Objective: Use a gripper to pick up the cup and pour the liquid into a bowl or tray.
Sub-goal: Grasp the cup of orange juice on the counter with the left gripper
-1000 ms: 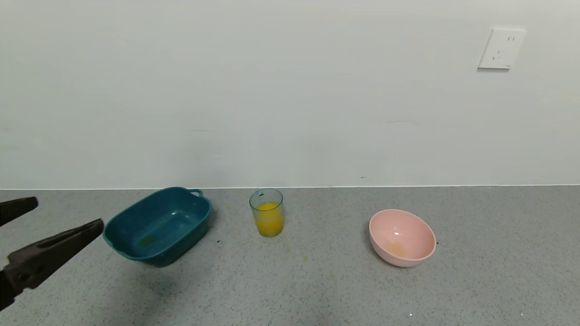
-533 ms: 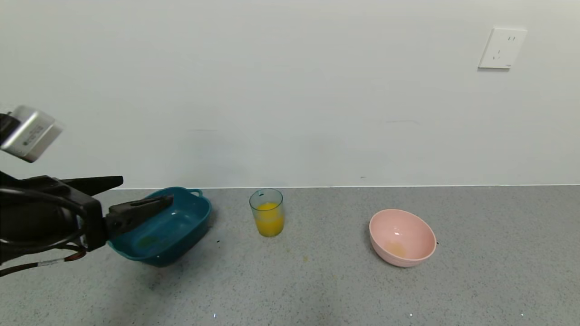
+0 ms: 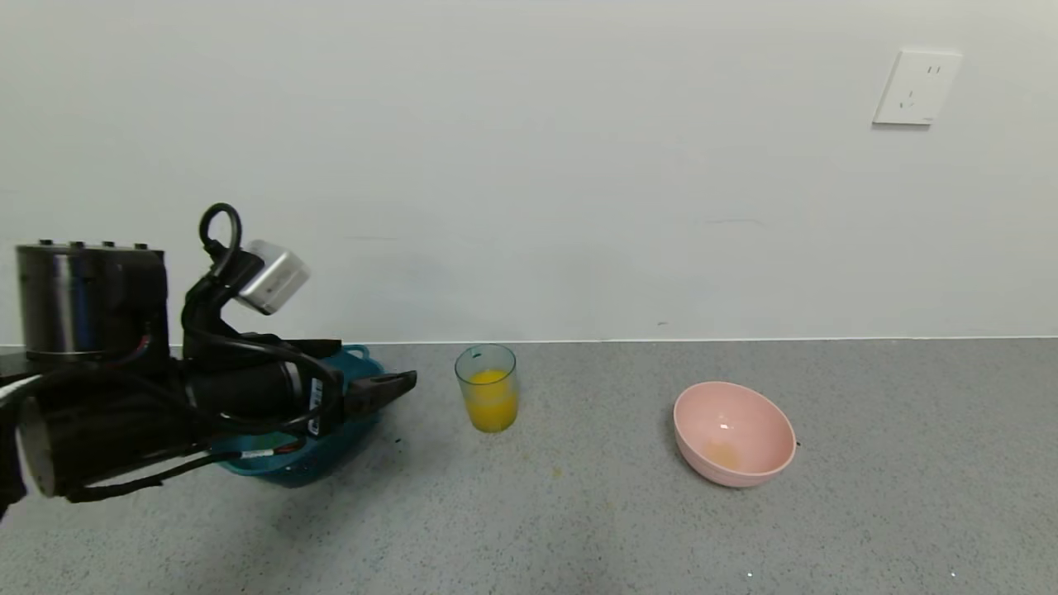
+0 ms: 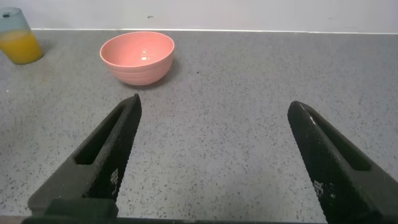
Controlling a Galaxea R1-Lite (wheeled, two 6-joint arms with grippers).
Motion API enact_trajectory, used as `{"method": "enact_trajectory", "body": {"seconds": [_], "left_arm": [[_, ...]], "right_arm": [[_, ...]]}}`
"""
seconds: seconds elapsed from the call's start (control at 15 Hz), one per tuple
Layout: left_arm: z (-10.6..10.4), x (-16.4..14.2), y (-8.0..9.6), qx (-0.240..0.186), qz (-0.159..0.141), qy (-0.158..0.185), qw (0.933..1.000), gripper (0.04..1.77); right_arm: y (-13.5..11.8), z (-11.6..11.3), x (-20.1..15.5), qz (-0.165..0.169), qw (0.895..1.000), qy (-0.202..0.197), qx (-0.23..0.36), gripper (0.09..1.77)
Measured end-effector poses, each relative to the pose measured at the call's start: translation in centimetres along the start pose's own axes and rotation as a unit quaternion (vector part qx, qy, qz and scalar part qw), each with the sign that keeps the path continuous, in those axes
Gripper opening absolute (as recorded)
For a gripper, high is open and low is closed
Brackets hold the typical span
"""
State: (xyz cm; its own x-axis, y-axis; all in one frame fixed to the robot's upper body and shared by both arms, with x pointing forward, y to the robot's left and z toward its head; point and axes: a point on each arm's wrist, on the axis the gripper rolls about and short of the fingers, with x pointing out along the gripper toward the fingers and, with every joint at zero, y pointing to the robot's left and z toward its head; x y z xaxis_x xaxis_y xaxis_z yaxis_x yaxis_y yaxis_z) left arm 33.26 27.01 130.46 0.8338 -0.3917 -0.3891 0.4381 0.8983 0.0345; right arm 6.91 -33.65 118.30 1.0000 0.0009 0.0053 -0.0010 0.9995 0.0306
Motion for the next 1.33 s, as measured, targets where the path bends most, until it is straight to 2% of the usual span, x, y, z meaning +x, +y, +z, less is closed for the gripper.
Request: {"method": "enact_trajectory", "body": {"seconds": [0.47, 0.67, 1.0, 1.13, 1.33], "left_arm": [[-3.1, 6.9, -0.5, 0.004, -0.007, 0.033, 0.9994, 1.72], [-4.8, 8.8, -0.9, 0.002, -0.016, 0.056, 0.9983, 1.72], [-7.3, 11.6, -1.4, 0.004, -0.024, 0.073, 0.997, 1.72], [-8.1, 12.7, -1.6, 0.0, -0.023, 0.065, 0.9976, 1.72], [-9.1, 14.3, -1.6, -0.006, -0.019, 0.034, 0.9992, 1.72]], "right_arm": [[0.0, 0.0, 0.0, 0.0, 1.0, 0.0, 0.0, 1.71], [0.0, 0.0, 0.0, 0.0, 1.0, 0.0, 0.0, 1.71], [0.0, 0.0, 0.0, 0.0, 1.0, 0.0, 0.0, 1.71], [0.0, 0.0, 0.0, 0.0, 1.0, 0.0, 0.0, 1.71], [0.0, 0.0, 0.0, 0.0, 1.0, 0.0, 0.0, 1.71]]}}
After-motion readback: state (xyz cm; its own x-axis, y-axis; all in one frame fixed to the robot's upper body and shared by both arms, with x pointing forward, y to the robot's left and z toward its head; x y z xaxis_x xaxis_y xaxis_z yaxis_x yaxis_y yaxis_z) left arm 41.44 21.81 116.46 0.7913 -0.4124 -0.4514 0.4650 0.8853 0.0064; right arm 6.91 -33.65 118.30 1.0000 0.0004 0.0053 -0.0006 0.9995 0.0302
